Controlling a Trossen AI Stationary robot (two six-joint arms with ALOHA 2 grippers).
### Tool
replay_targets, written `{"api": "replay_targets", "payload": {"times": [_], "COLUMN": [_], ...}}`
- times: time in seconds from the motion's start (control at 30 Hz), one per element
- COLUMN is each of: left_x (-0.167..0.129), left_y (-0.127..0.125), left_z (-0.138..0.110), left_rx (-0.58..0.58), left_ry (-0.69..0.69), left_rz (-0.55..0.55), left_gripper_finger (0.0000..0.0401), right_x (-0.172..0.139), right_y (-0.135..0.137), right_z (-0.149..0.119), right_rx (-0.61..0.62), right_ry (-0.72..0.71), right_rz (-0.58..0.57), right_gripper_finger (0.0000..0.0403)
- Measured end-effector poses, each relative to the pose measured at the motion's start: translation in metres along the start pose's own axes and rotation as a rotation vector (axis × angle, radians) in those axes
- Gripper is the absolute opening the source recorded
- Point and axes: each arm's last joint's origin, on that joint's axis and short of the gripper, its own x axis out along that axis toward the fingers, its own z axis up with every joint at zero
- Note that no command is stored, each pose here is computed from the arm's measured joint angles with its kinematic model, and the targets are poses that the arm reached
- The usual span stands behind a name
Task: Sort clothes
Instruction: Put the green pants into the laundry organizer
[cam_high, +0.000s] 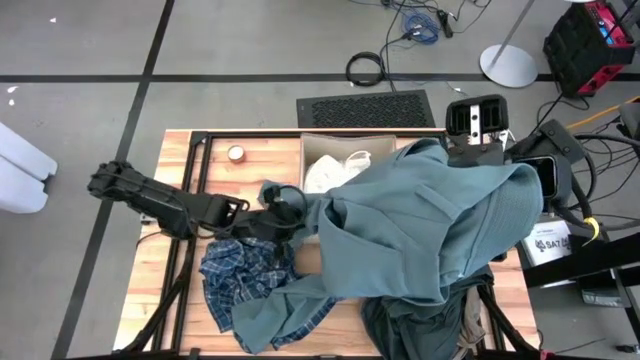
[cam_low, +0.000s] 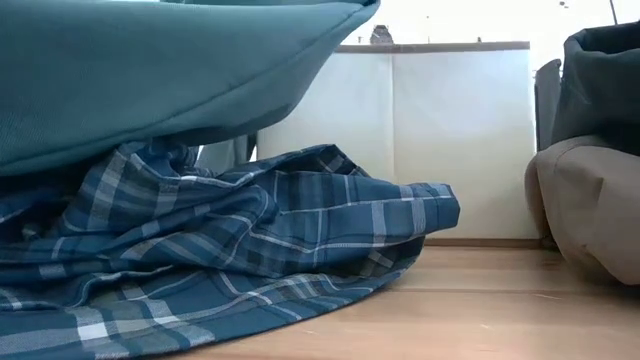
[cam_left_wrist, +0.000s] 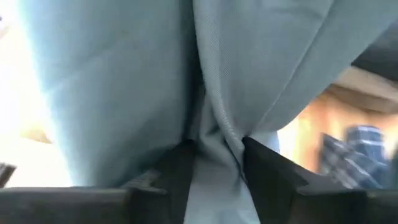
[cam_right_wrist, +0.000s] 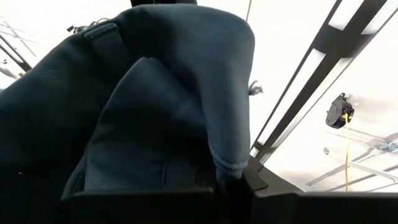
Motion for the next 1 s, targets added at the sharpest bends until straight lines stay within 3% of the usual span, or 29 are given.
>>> {"api": "replay_targets", "payload": {"times": [0.1,0.2,0.5,0.73,0.87,1.0], "left_x": [-0.002,-0.012,-0.063,-0.119,-0.122,-0.102], "left_y": [0.000,-0.008,-0.013,0.004,0.003,-0.010], "left_z": [0.001,0.007,0.027,0.060,0.058,0.044], "left_rx": [-0.006,-0.016,-0.089,-0.142,-0.150,-0.175], "left_ry": [-0.015,-0.075,-0.335,-0.628,-0.587,-0.368], "left_rz": [0.004,-0.098,-0.243,-0.322,-0.438,-0.497], "left_gripper_finger": [0.0079,0.0016,0.0006,0.0004,0.0003,0.0002], "right_x": [0.000,0.000,0.000,-0.001,-0.002,-0.002], "right_y": [0.000,-0.001,-0.001,-0.007,-0.010,-0.010], "right_z": [0.000,-0.001,-0.002,0.008,0.014,0.014], "right_rx": [-0.001,-0.021,-0.049,-0.074,-0.082,-0.068], "right_ry": [0.003,0.020,0.050,-0.063,-0.121,-0.098], "right_rz": [0.001,-0.023,-0.056,-0.096,-0.135,-0.119], "right_gripper_finger": [0.0002,0.0002,0.0002,0.0002,0.0002,0.0002]}}
